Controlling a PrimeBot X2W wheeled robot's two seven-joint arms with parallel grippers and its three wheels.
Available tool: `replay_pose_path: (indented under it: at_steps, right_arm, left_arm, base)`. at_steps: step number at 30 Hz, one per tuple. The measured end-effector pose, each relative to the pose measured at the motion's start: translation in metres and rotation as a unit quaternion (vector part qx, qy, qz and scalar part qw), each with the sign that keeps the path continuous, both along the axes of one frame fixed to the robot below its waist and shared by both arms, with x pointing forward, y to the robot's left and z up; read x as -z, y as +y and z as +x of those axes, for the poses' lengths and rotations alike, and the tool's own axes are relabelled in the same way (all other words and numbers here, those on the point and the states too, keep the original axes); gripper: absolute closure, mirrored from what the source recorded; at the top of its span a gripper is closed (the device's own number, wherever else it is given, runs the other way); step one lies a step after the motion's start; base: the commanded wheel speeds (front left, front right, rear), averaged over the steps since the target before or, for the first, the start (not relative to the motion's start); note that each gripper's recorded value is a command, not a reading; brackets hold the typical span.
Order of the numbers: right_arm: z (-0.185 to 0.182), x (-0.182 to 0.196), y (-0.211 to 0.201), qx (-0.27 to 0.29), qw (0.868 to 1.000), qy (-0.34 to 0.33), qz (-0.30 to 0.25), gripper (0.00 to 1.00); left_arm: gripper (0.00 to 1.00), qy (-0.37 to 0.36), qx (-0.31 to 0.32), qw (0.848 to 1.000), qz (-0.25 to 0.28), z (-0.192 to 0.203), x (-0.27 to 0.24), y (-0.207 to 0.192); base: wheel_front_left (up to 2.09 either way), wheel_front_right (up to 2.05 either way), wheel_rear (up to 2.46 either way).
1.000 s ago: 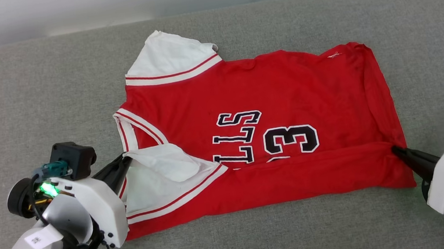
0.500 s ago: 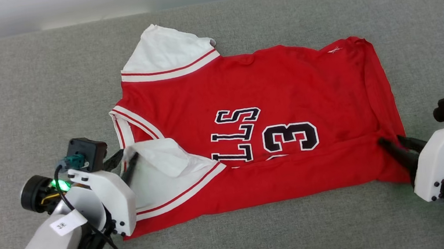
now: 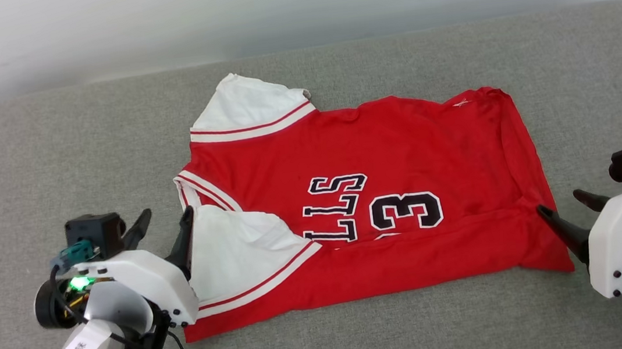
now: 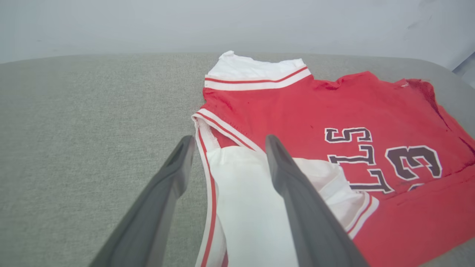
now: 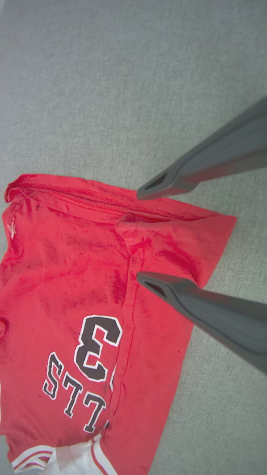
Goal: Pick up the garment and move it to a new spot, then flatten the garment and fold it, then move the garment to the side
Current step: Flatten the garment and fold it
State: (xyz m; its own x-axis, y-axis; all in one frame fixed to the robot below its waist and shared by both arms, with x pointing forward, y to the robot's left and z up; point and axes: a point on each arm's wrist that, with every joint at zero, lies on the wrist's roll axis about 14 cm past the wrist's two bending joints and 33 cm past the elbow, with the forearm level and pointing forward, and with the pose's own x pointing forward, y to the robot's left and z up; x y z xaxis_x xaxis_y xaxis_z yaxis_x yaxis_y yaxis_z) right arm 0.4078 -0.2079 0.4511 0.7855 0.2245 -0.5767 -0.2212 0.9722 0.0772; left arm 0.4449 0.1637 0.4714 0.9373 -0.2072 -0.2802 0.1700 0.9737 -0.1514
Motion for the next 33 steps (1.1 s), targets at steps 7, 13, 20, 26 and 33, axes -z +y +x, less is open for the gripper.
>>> replay_pose_path:
  at_steps: [7,13,20,26,33]
  right_arm:
    - [-0.022,0.004,-0.014,0.047,0.998,0.028,-0.023,0.00]
    - [-0.032,-0.006,-0.011,0.074,0.997,0.027,-0.010,0.00]
    - [-0.045,0.000,-0.008,0.084,0.995,0.052,-0.007,0.00]
    - [-0.045,0.004,-0.011,0.093,0.994,0.059,-0.004,0.00]
    - [-0.045,0.010,-0.009,0.094,0.993,0.068,0.003,0.00]
  left_arm:
    - [0.00,0.005,-0.042,0.999,-0.002,-0.024,-0.005,0.017]
    - [0.00,0.077,-0.043,0.996,0.020,-0.058,0.016,0.019]
    - [0.00,0.159,-0.017,0.987,0.031,-0.080,0.042,0.004]
    - [0.00,0.205,-0.014,0.978,0.038,-0.084,0.063,0.001]
    - [0.00,0.247,-0.017,0.967,0.061,-0.082,0.088,0.008]
  base:
    - [0.00,0.00,0.00]
    - [0.00,0.00,0.00]
    - [0.00,0.00,0.00]
    - [0.00,0.00,0.00]
    - [0.00,0.00,0.00]
